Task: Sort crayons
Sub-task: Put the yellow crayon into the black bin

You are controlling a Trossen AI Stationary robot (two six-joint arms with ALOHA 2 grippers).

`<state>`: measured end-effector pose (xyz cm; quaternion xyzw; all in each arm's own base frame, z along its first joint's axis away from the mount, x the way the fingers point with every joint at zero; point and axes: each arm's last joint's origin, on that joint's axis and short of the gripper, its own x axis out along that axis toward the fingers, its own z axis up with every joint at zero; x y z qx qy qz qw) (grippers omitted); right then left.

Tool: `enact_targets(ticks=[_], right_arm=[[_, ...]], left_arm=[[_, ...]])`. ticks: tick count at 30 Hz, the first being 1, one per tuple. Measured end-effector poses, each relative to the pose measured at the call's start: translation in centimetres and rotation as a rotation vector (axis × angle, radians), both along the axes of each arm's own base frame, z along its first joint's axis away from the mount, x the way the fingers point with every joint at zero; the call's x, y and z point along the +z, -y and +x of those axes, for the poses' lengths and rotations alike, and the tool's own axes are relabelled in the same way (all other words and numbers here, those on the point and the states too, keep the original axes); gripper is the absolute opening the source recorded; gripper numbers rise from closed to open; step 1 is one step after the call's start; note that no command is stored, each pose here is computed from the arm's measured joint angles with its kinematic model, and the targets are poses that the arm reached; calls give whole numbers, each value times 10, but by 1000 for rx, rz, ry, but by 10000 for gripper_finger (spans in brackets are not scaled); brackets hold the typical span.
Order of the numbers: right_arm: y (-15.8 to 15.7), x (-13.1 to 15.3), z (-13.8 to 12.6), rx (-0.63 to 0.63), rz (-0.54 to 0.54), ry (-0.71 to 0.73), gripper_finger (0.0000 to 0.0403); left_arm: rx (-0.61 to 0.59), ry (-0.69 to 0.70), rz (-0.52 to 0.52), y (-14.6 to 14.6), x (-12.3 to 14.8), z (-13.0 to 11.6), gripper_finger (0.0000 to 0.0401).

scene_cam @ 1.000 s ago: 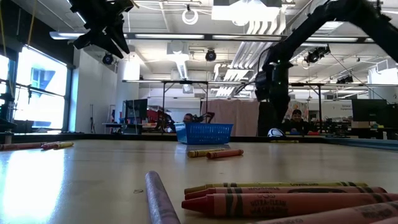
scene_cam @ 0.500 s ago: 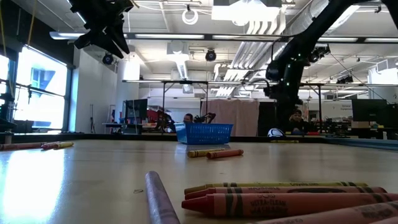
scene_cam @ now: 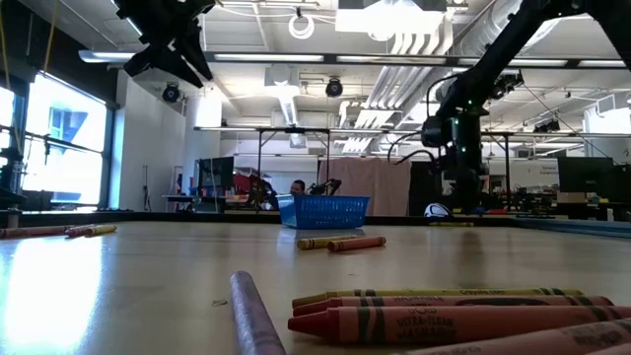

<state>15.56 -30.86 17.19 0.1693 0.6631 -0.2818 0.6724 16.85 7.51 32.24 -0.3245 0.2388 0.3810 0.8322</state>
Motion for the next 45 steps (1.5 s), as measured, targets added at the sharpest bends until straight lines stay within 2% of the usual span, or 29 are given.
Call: enact_targets(ticks=[8, 19, 25, 38, 45], right_arm=[[5, -18, 3, 1, 29, -14, 133], [10, -18, 3, -1, -15, 14, 133], [12, -29, 5, 8, 35, 4, 133], [12, -31, 4, 34, 80, 54, 132], [10, -32, 4, 49, 111, 77, 102]], left_arm=[[0, 12, 5, 0, 1, 1, 94], [10, 20, -5, 0, 1, 1, 94], [11, 20, -5, 0, 1, 1, 94], [17, 25, -11, 0, 1, 1, 94], [18, 25, -11, 0, 1, 1, 94]])
